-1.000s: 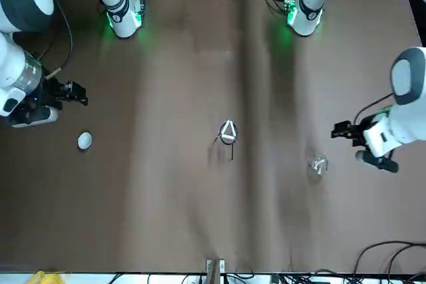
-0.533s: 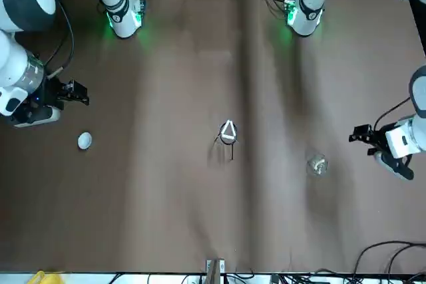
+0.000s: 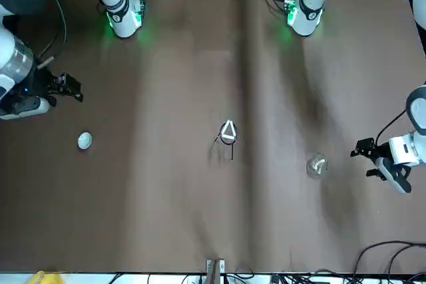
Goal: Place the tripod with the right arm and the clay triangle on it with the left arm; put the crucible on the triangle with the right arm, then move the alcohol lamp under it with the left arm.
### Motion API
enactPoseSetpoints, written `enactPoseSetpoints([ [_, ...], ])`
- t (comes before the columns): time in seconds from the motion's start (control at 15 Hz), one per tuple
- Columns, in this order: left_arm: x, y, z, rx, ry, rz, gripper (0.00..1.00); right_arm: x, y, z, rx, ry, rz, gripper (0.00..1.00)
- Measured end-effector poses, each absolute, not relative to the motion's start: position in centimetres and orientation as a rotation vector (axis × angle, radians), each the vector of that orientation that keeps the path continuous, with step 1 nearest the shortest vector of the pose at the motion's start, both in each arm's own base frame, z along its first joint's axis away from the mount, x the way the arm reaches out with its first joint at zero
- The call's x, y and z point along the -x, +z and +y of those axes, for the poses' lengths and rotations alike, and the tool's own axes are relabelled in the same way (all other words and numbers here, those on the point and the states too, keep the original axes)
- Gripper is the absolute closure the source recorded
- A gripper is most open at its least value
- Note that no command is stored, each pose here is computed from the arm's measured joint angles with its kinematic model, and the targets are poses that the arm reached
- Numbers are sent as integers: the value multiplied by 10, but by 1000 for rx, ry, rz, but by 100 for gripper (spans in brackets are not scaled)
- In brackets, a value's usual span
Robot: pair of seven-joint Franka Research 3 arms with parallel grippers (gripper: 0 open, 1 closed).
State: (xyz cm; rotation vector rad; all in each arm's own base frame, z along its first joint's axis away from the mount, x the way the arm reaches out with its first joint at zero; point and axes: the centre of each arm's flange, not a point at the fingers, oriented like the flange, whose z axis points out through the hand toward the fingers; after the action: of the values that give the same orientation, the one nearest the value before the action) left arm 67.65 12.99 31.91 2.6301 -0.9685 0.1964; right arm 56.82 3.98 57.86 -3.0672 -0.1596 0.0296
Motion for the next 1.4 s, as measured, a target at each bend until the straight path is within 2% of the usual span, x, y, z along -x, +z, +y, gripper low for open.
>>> enactPoseSetpoints([
  [0.33, -673, 263, 166, -2429, 390, -1112, 1, -574, 563, 3, 3091, 55, -66, 0],
  [0.6, -666, 220, 184, -2230, 608, -1198, 1, -596, 467, -29, 3094, 195, 31, 0],
  [1.0, -650, 173, 205, -2067, 823, -1215, 0, -590, 343, -96, 3082, 292, 203, 10],
  [1.2, -639, 147, 202, -1982, 823, -1224, 0, -588, 306, -113, 3075, 334, 192, 12],
  [1.4, -633, 132, 196, -1848, 938, -1330, 0, -583, 289, -139, 3057, 351, 108, 17],
])
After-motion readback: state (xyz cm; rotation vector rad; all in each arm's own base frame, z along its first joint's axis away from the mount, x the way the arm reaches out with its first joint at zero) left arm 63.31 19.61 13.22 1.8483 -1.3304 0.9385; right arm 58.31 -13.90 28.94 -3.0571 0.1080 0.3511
